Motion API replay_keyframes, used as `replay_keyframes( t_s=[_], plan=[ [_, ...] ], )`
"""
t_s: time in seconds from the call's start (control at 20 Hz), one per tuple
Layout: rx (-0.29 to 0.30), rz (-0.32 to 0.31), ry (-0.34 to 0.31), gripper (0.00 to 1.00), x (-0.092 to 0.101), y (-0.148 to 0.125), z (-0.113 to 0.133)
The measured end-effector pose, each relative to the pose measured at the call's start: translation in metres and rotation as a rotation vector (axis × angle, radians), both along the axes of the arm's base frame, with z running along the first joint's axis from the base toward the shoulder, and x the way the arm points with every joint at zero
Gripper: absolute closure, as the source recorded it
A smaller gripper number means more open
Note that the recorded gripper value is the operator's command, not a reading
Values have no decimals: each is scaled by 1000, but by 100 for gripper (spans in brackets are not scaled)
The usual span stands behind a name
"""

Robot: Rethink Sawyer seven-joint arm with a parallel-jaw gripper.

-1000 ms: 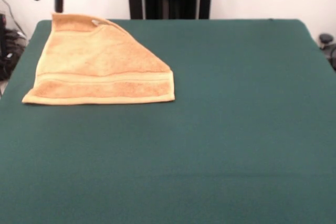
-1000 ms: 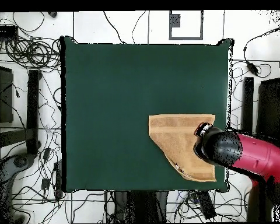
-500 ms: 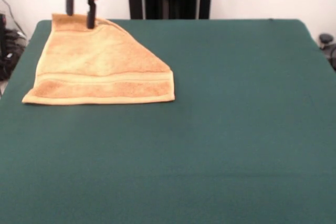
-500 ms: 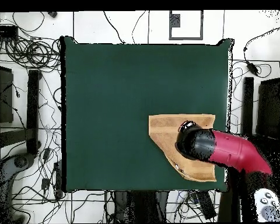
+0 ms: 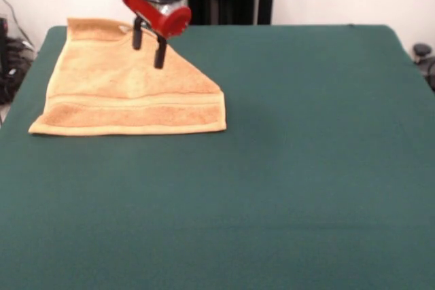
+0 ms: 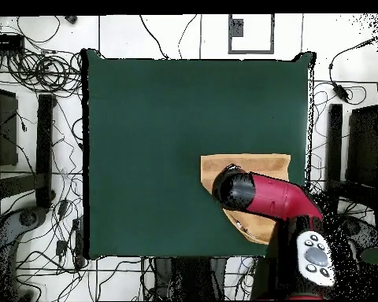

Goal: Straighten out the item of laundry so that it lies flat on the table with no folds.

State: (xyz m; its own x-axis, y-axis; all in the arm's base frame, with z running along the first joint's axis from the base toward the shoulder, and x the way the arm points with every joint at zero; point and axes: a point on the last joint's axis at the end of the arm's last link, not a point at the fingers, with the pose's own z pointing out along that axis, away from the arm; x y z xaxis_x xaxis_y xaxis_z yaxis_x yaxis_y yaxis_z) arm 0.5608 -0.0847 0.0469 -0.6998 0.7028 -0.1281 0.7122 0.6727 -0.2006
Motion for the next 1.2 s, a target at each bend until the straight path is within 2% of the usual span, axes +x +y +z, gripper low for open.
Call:
replay_keyframes(
  t_s=[0.4,0.45,0.8,1.2],
  plan=[
    [-25,-69,24,0,-16,29,-39],
    [-32,-87,26,0,-20,38,-50],
    [-52,-149,9,0,-28,65,-86],
    [-74,-212,-17,0,-23,63,-89]
  ],
)
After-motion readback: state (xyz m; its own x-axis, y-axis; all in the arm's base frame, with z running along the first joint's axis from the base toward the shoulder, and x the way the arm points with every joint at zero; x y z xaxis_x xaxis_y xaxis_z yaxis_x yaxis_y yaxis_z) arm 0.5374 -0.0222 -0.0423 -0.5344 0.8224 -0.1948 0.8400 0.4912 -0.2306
